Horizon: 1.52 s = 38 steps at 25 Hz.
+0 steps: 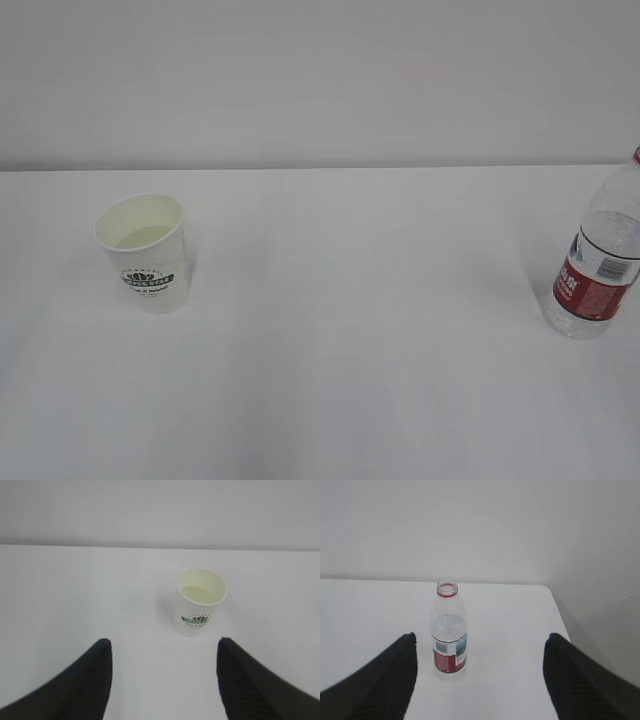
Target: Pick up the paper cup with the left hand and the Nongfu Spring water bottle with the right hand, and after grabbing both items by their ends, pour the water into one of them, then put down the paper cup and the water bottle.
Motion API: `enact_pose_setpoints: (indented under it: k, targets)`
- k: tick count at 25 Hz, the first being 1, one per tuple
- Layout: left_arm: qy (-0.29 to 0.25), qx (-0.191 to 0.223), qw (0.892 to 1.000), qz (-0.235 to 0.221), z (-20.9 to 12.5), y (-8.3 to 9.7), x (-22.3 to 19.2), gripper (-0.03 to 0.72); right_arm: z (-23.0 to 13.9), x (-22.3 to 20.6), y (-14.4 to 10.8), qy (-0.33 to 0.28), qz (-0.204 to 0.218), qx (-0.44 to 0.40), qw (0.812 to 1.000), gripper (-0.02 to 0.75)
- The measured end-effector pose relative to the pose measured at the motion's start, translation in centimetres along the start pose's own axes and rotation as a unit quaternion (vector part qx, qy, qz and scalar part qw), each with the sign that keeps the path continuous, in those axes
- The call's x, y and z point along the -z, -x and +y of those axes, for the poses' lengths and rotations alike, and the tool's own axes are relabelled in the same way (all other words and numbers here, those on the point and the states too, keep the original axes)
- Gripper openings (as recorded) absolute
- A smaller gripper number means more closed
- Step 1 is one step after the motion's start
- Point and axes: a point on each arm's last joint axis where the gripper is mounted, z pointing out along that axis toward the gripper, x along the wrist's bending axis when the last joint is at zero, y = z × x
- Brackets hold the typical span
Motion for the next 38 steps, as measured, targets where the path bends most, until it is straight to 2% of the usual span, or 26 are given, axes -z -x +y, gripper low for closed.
enact_pose_setpoints:
  k: [5,10,17,21,30,38]
  targets:
    - [-0.059,-0.032,0.998,0.017,-0.6,-0.4,1.8,0.464,-0.9,1.1,0.2,-0.011,-0.004,-0.003,1.000,0.592]
    - [-0.107,-0.030,0.994,0.008,-1.9,-0.5,3.3,0.459,-2.2,2.2,0.4,-0.036,-0.007,-0.007,0.999,0.591]
    - [-0.072,-0.013,0.997,-0.024,-3.0,-0.6,5.7,0.450,-4.2,4.2,0.6,-0.056,-0.012,-0.015,0.998,0.591]
    - [-0.058,-0.010,0.998,-0.031,-3.7,-0.8,6.6,0.445,-4.7,4.9,0.7,-0.042,-0.013,-0.018,0.999,0.591]
    - [-0.082,-0.015,0.996,-0.041,-5.4,-0.9,7.4,0.441,-5.3,5.6,1.2,-0.023,-0.036,-0.013,0.999,0.591]
    - [-0.093,-0.021,0.995,-0.039,-5.8,-1.0,6.9,0.435,-6.6,3.7,0.8,-0.063,-0.033,-0.006,0.997,0.591]
